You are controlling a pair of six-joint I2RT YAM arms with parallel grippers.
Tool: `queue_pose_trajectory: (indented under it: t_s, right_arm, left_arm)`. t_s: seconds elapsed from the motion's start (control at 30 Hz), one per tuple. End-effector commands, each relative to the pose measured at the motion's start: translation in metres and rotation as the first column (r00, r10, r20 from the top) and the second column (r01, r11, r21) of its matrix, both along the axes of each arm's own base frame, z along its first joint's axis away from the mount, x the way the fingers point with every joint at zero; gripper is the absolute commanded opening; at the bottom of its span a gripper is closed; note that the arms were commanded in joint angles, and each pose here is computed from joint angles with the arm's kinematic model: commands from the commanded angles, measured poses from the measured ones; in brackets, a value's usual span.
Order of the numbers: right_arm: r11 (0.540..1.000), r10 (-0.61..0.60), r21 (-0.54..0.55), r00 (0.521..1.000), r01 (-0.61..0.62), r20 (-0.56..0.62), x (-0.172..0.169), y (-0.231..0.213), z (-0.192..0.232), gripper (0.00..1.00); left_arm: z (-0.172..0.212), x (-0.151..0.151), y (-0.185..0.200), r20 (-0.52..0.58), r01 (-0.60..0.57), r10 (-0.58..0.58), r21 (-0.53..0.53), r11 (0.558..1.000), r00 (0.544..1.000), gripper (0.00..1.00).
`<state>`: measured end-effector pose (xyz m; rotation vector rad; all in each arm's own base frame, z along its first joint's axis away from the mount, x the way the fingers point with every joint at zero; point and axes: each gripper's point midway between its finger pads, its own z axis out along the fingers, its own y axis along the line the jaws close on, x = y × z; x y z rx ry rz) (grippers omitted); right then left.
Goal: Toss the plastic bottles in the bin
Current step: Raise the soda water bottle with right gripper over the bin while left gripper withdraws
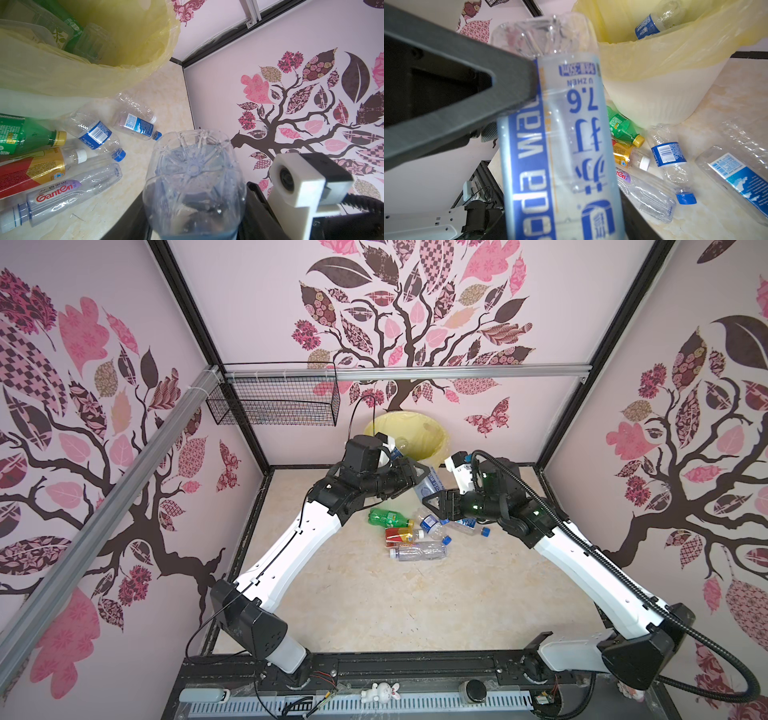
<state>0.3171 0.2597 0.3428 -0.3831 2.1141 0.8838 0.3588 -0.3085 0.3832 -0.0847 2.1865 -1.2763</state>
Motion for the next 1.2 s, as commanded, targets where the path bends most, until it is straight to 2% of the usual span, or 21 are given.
queue_pose_trajectory:
  t_s: [0.0, 0.17, 0.23, 0.3, 0.47, 0.6, 0.7, 0.8, 0.9, 0.97, 1.0, 1.07, 1.17]
  right_arm:
    - [0.999, -0.04, 0.025, 0.997, 0.038, 0.065, 0.004, -0.009, 0.022, 0.52]
    - [0.995, -0.103, 0.001, 0.988, 0.103, 0.119, 0.013, -0.019, 0.049, 0.51]
    - [0.989, -0.141, -0.022, 0.981, 0.145, 0.132, 0.023, -0.023, 0.059, 0.51]
    - [0.982, -0.176, -0.037, 0.971, 0.185, 0.159, 0.033, -0.027, 0.075, 0.51]
    - [0.958, -0.274, -0.004, 0.922, 0.286, 0.273, 0.054, -0.04, 0.132, 0.52]
    - [0.921, -0.374, 0.053, 0.835, 0.387, 0.403, 0.065, -0.06, 0.188, 0.52]
    - [0.888, -0.442, 0.129, 0.743, 0.441, 0.502, 0.063, -0.077, 0.235, 0.53]
    - [0.861, -0.493, 0.21, 0.657, 0.464, 0.57, 0.058, -0.089, 0.272, 0.53]
    - [0.851, -0.51, 0.256, 0.606, 0.459, 0.61, 0.057, -0.091, 0.29, 0.53]
    - [0.851, -0.509, 0.249, 0.607, 0.463, 0.611, 0.07, -0.084, 0.283, 0.54]
    - [0.855, -0.502, 0.234, 0.624, 0.463, 0.599, 0.082, -0.077, 0.272, 0.54]
    - [0.873, -0.47, 0.184, 0.683, 0.451, 0.559, 0.11, -0.054, 0.239, 0.54]
    - [0.891, -0.432, 0.077, 0.784, 0.447, 0.446, 0.16, -0.02, 0.167, 0.59]
  left_arm:
    - [0.029, 0.003, 0.004, 0.024, -0.003, 0.004, -0.058, 0.998, 1.0, 0.68]
    - [0.057, 0.01, 0.022, 0.066, -0.052, 0.056, -0.057, 0.997, 0.996, 0.96]
    - [0.066, 0.01, 0.029, 0.081, -0.071, 0.075, -0.055, 0.996, 0.994, 0.97]
    - [0.092, 0.005, 0.039, 0.13, -0.091, 0.1, -0.072, 0.993, 0.986, 0.97]
    - [0.107, -0.004, 0.049, 0.171, -0.117, 0.128, -0.076, 0.99, 0.977, 0.97]
    - [0.113, -0.022, 0.046, 0.199, -0.096, 0.108, -0.066, 0.993, 0.974, 0.97]
    - [0.117, -0.033, 0.049, 0.216, -0.087, 0.095, -0.049, 0.995, 0.972, 0.97]
    - [0.114, -0.039, 0.052, 0.215, -0.079, 0.083, -0.028, 0.996, 0.973, 0.97]
    - [0.111, -0.043, 0.052, 0.203, -0.068, 0.07, -0.017, 0.998, 0.977, 0.97]
    - [0.108, -0.044, 0.052, 0.199, -0.065, 0.066, -0.008, 0.998, 0.978, 0.97]
    - [0.107, -0.044, 0.052, 0.197, -0.064, 0.064, -0.003, 0.998, 0.978, 0.97]
    - [0.103, -0.044, 0.054, 0.19, -0.065, 0.062, 0.008, 0.998, 0.98, 0.97]
    - [0.098, -0.043, 0.06, 0.178, -0.077, 0.072, 0.018, 0.997, 0.981, 0.97]
